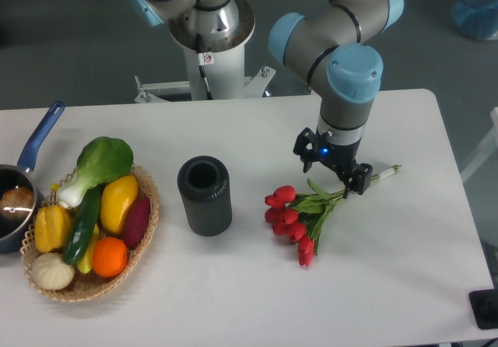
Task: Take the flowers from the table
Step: 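Lower the open gripper onto the green stems of the red tulips, then close the gripper around the tulip stems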
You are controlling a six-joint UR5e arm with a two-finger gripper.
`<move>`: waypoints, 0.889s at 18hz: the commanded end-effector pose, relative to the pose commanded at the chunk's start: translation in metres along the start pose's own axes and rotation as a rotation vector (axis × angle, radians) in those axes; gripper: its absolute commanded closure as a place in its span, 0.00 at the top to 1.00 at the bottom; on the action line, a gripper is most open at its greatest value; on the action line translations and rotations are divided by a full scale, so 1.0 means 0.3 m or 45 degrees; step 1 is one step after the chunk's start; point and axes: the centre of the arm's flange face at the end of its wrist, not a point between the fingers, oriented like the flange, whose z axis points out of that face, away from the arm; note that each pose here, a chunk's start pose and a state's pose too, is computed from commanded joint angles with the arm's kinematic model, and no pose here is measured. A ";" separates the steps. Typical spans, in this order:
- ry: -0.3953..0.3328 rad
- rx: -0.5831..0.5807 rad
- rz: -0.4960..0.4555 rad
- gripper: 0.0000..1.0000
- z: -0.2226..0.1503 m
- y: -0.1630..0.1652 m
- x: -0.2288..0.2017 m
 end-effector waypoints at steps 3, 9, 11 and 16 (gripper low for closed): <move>0.057 -0.014 0.041 1.00 0.083 -0.003 0.005; 0.126 -0.022 0.157 1.00 0.192 0.042 -0.002; 0.143 -0.025 0.154 1.00 0.229 0.041 -0.005; 0.077 -0.016 0.158 1.00 0.368 -0.044 -0.016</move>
